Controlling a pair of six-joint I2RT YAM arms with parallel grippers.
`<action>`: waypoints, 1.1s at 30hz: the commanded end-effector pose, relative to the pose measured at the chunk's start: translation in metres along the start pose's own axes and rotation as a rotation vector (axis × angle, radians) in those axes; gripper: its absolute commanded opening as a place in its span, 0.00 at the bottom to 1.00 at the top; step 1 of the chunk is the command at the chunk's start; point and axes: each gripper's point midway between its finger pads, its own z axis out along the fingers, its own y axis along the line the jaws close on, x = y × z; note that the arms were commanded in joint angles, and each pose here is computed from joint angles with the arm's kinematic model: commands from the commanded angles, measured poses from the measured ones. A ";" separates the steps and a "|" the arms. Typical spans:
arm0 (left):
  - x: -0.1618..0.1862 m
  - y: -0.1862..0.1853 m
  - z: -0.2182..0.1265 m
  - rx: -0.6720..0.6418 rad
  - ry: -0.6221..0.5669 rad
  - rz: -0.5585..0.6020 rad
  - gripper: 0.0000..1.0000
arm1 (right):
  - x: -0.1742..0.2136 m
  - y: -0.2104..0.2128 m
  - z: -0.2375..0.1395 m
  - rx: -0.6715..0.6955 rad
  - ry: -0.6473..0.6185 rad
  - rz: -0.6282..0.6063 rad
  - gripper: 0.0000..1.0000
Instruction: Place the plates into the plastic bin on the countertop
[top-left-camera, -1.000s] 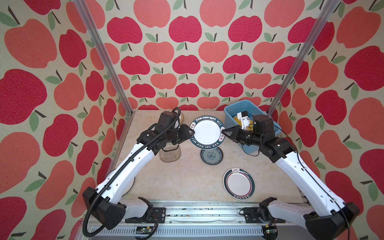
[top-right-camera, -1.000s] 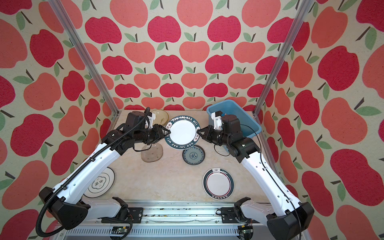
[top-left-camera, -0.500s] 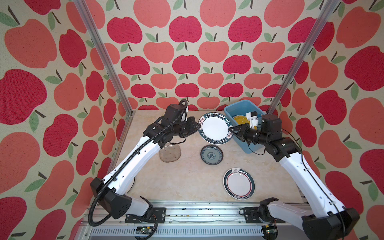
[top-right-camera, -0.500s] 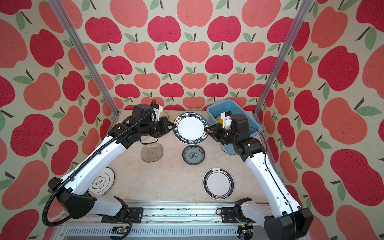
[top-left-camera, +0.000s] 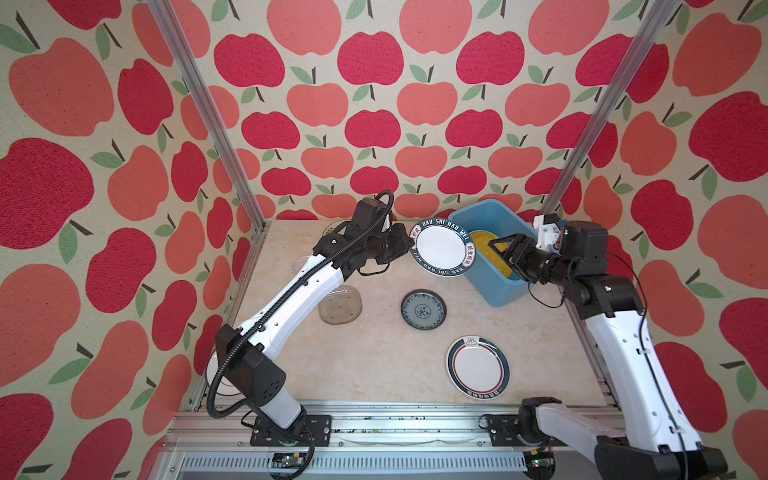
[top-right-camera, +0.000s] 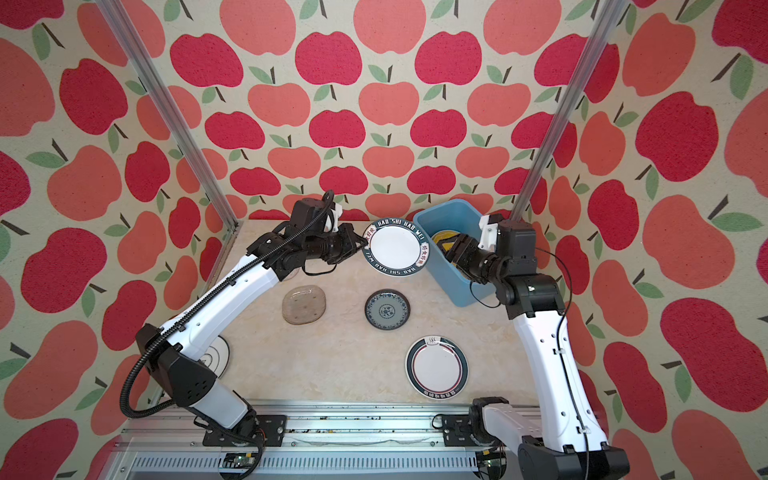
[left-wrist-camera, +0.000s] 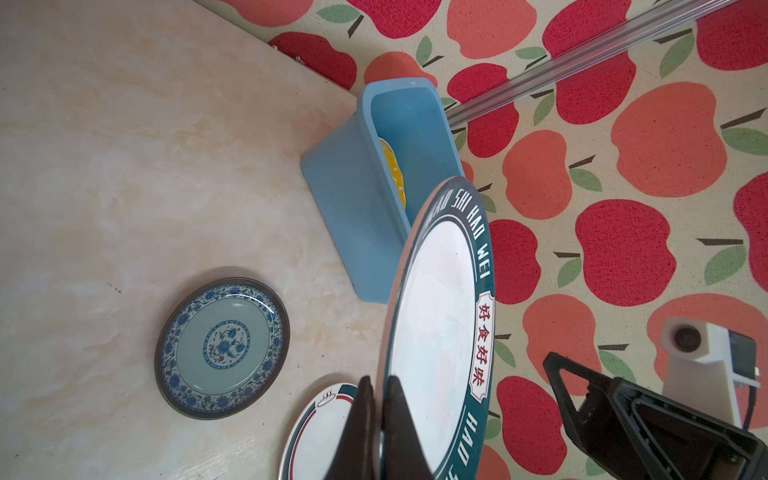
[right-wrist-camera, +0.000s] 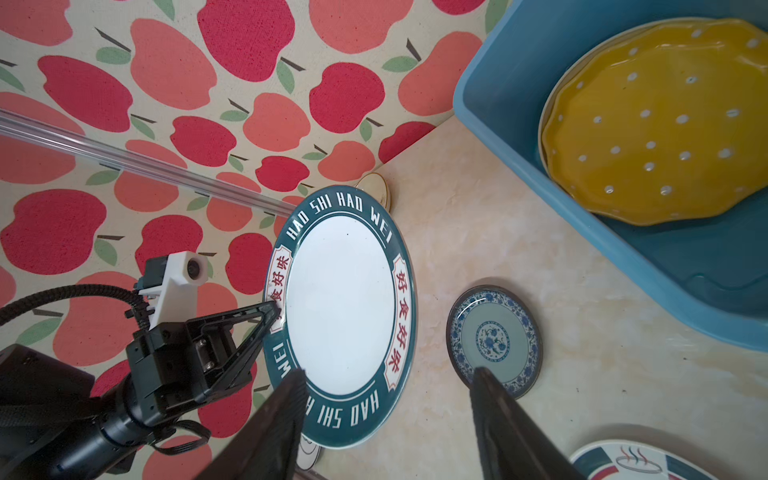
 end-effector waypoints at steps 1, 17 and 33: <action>-0.019 -0.029 0.002 0.077 -0.044 0.035 0.00 | 0.006 -0.020 -0.010 0.083 0.016 -0.008 0.67; -0.031 -0.058 0.048 0.180 -0.028 -0.048 0.00 | -0.011 -0.024 0.026 -0.128 0.024 0.248 0.70; -0.008 -0.060 0.074 0.173 0.041 -0.086 0.00 | -0.021 -0.045 0.072 -0.221 -0.006 0.322 0.43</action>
